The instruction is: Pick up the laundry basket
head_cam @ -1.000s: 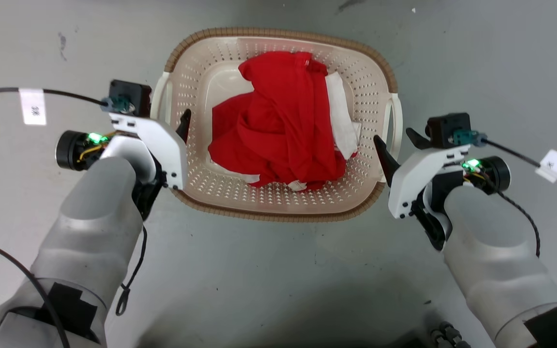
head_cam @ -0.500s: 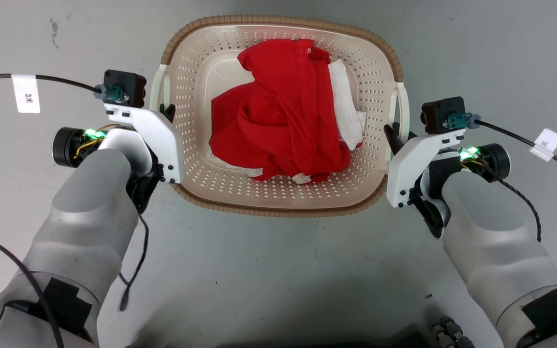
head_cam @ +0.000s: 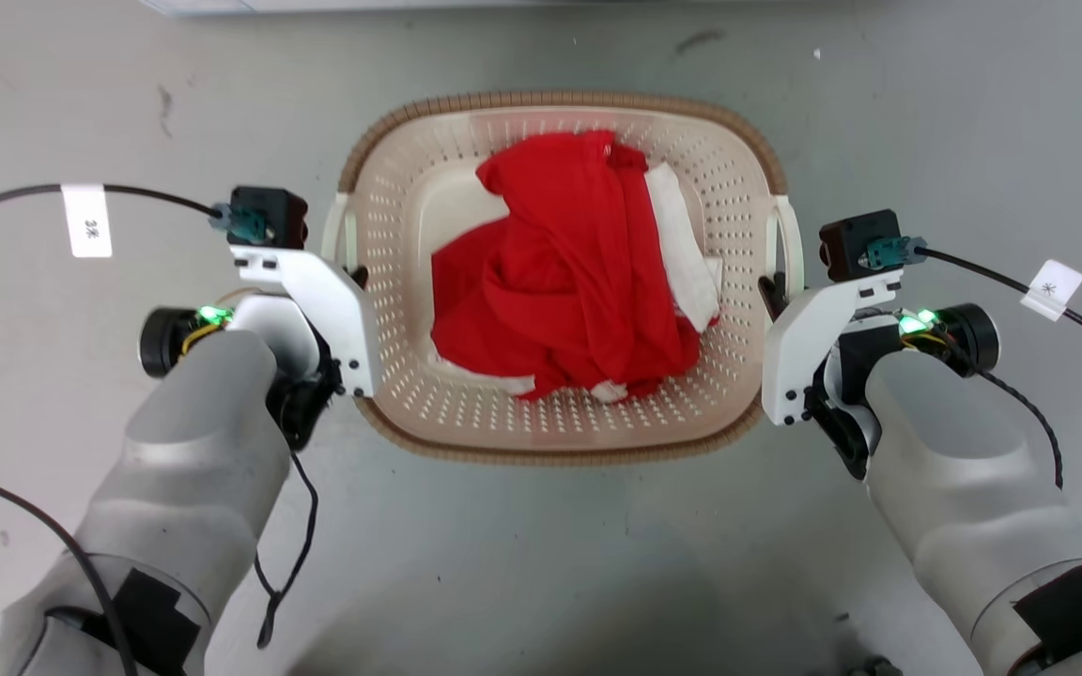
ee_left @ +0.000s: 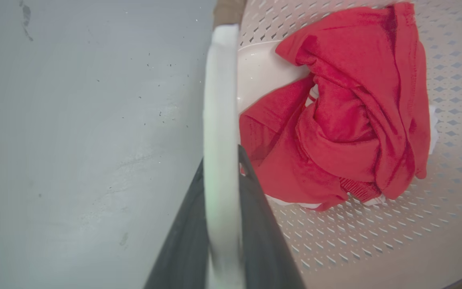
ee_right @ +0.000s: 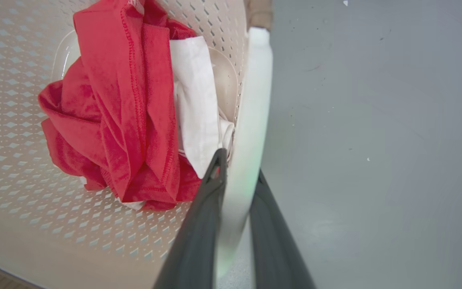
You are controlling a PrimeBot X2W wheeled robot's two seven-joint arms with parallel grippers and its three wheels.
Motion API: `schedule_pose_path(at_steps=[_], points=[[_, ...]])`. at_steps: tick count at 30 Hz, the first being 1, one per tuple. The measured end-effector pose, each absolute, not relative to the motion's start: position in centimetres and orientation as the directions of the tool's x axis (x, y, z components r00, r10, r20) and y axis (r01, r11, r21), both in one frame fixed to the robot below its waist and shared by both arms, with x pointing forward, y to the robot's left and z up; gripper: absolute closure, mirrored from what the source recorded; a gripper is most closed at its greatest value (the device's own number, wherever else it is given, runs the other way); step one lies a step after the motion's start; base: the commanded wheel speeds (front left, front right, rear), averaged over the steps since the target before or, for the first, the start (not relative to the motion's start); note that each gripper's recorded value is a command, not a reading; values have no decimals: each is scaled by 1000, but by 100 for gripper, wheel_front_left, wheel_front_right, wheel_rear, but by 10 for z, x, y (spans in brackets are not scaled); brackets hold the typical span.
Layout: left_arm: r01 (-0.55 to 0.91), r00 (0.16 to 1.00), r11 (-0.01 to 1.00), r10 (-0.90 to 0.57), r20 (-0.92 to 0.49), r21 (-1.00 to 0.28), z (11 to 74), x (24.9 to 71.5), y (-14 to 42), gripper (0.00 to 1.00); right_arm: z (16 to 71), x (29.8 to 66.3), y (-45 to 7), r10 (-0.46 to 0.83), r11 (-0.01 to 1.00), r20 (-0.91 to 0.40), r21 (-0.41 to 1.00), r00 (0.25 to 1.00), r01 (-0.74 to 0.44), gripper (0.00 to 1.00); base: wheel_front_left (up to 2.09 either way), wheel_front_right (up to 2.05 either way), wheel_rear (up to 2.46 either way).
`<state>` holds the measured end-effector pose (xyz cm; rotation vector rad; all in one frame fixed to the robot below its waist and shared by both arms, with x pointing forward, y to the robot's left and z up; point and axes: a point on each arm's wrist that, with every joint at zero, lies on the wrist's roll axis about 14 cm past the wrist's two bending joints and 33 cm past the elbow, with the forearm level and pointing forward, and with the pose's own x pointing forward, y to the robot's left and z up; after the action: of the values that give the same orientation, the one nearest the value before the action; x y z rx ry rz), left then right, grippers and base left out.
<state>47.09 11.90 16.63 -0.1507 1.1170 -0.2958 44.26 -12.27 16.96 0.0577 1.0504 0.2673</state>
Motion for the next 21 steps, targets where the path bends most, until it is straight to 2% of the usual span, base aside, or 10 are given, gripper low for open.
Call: schedule_pose_path(at_steps=[21], points=[[92, 399, 955, -294, -868, -281, 261, 436, 128, 100, 251, 416, -114, 250, 963, -885, 185, 393, -195, 100, 0, 0, 0]])
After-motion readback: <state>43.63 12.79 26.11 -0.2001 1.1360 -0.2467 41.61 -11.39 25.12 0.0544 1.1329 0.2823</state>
